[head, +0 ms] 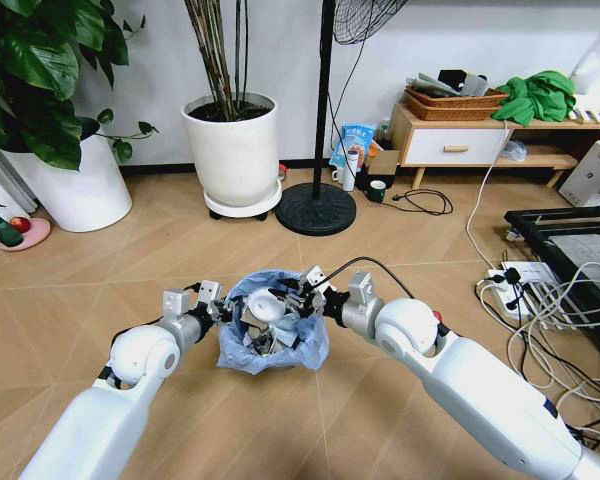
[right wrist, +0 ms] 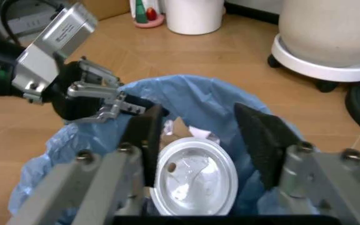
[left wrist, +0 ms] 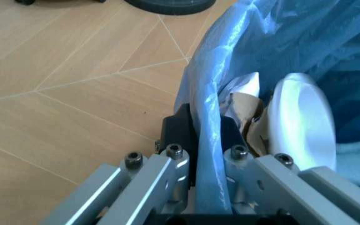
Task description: Pick up the trash bin and place the garbage on the floor into it.
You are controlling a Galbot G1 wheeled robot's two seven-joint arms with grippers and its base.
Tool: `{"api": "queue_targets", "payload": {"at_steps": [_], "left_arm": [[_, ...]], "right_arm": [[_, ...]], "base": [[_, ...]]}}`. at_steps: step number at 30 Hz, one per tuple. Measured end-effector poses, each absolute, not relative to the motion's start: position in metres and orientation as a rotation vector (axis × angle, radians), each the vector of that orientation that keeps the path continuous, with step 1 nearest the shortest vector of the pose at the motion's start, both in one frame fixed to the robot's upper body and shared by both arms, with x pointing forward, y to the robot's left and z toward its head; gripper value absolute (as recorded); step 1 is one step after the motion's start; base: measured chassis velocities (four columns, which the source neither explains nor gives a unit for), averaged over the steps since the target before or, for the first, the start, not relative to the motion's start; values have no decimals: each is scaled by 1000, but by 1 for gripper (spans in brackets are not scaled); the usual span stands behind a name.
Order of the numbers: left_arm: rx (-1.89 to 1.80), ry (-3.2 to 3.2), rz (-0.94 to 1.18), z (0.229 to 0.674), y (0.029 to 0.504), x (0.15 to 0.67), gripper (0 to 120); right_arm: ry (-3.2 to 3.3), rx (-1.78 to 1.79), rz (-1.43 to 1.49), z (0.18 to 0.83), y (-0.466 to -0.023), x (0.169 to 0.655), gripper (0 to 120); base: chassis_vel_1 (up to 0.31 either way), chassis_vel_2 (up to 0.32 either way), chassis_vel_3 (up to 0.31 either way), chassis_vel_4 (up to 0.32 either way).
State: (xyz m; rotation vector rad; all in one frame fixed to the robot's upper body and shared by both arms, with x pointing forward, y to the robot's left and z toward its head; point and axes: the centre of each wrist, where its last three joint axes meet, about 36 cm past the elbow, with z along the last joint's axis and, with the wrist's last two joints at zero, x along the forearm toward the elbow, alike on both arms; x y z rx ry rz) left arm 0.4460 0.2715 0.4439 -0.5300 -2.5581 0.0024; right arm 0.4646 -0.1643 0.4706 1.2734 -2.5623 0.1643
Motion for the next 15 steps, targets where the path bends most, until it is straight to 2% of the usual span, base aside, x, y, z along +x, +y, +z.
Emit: {"api": "queue_targets", "payload": {"at_steps": [3, 7, 9, 10, 13, 15], "left_arm": [[-527, -2561, 3, 444, 273, 445, 1], [-524, -2562, 3, 444, 274, 444, 1], [-521, -2564, 3, 445, 275, 443, 1], [-521, -2564, 3, 445, 275, 443, 1], [-518, -2568, 3, 445, 275, 442, 1], [-519, -2569, 3, 446, 275, 441, 1]], "right_arm": [[-2610, 1227, 144, 477, -170, 466, 61], [-2676, 1155, 145, 486, -181, 469, 71], [-2742, 1064, 187, 492, -201, 471, 82], [-2742, 1064, 187, 492, -201, 471, 82], [-2812, 877, 208, 491, -224, 478, 95], [-2823, 828, 210, 489, -231, 480, 98]], "base": [[0, 0, 0, 0], [0, 0, 0, 0], [0, 0, 0, 0], [0, 0, 0, 0], [0, 0, 0, 0], [0, 0, 0, 0]]}}
